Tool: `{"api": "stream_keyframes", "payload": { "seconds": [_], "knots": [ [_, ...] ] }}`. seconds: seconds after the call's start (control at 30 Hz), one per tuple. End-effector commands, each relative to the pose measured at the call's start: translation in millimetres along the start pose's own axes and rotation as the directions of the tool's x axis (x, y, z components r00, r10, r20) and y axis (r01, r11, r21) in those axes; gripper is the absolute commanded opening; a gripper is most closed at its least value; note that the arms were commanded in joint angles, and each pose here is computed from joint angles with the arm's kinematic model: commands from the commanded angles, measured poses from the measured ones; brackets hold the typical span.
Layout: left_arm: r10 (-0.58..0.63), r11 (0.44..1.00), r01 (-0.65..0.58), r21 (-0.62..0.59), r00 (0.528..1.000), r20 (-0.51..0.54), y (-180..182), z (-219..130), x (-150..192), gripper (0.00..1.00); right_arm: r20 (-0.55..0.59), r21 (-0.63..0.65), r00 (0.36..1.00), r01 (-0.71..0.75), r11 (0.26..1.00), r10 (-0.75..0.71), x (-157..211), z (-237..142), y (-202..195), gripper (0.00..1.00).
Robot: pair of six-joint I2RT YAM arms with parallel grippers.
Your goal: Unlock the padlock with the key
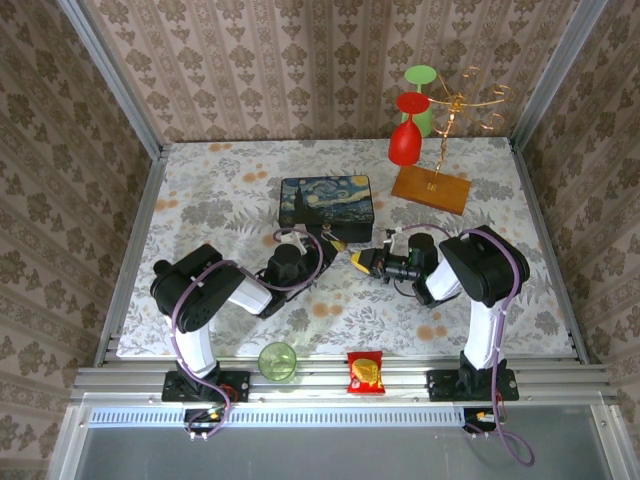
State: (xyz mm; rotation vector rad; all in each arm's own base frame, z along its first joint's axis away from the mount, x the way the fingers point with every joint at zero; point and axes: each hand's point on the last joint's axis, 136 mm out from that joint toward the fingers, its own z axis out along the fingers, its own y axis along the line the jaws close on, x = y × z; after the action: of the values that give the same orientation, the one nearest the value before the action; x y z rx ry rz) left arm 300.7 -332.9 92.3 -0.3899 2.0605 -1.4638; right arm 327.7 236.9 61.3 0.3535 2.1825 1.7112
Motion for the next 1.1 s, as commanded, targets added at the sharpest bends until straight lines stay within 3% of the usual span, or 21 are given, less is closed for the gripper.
{"api": "stream_keyframes", "payload": {
  "seconds": [0.0,0.27,0.47,0.8,1.07],
  "knots": [
    [0.062,0.997,-0.06,0.055,0.998,-0.034,-19.5,0.7,6.4,0.0,-0.016,-0.035,1.0,0.001,0.999,-0.001,-0.5,-2.7,7.8,0.0],
    [-0.011,0.994,0.016,0.106,0.999,-0.041,-15.3,8.9,10.7,0.0,-0.027,-0.053,0.999,-0.031,0.998,0.029,-6.6,0.8,10.5,0.0],
    [0.012,0.994,-0.009,0.104,1.0,-0.025,-19.3,7.4,9.1,0.0,-0.042,-0.043,0.997,-0.073,0.996,0.072,-6.0,1.9,4.3,0.0],
    [-0.013,0.987,0.016,0.161,1.0,-0.024,-41.9,2.8,8.9,0.0,0.008,-0.029,0.999,-0.05,0.998,0.051,-17.1,3.6,-3.2,0.0],
    [-0.025,0.988,0.03,0.149,0.999,-0.037,-36.6,5.9,15.3,0.0,0.003,-0.044,1.0,-0.003,0.999,0.003,-13.3,8.3,8.3,0.0]
  ]
}}
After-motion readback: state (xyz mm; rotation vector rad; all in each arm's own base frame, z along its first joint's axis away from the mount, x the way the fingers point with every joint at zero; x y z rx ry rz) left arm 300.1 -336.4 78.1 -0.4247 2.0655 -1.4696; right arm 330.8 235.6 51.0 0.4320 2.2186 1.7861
